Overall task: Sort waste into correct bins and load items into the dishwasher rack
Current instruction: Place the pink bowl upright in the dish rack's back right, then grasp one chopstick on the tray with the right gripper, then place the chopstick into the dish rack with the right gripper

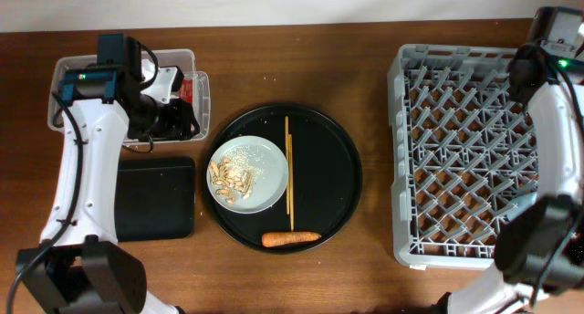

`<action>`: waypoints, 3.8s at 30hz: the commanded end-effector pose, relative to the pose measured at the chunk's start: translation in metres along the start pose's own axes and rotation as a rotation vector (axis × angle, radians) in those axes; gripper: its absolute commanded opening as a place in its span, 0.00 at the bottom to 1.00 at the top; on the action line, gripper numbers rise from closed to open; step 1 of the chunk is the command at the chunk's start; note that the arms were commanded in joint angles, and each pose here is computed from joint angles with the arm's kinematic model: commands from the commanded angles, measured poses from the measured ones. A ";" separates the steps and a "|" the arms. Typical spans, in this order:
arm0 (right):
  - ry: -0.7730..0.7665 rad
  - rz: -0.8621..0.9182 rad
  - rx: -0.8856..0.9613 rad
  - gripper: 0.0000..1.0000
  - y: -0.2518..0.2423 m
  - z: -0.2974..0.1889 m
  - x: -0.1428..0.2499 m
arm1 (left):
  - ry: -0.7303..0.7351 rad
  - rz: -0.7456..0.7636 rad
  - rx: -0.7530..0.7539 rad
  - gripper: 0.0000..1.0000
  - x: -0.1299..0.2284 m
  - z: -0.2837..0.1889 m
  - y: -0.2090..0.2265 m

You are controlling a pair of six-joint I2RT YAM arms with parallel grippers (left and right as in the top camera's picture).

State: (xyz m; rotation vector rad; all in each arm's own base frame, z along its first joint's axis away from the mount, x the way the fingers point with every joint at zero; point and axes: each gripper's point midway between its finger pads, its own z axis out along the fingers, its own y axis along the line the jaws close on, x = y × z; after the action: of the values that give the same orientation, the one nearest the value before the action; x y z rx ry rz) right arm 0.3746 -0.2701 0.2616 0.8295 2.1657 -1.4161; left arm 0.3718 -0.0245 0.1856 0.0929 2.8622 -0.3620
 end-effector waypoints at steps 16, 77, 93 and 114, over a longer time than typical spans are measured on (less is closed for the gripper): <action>0.218 -0.164 -0.158 0.04 0.108 0.018 0.078 | -0.033 0.016 0.005 0.56 -0.003 -0.010 -0.006; 0.407 -0.770 -1.003 0.76 0.267 -0.351 0.357 | 0.001 0.007 -0.003 0.66 0.005 -0.010 -0.004; 0.488 -0.739 -1.116 0.04 0.275 -0.370 0.360 | 0.000 0.007 -0.003 0.65 0.005 -0.010 -0.004; 0.435 -0.599 -1.134 0.04 0.134 -0.213 0.199 | 0.011 0.004 -0.002 0.65 0.008 -0.010 -0.005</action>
State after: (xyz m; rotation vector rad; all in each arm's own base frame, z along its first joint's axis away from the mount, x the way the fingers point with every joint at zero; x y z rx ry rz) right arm 0.3241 0.0235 0.1451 0.0559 3.0525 0.0727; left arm 0.3633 -0.0247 0.1837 0.0860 2.8983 -0.3683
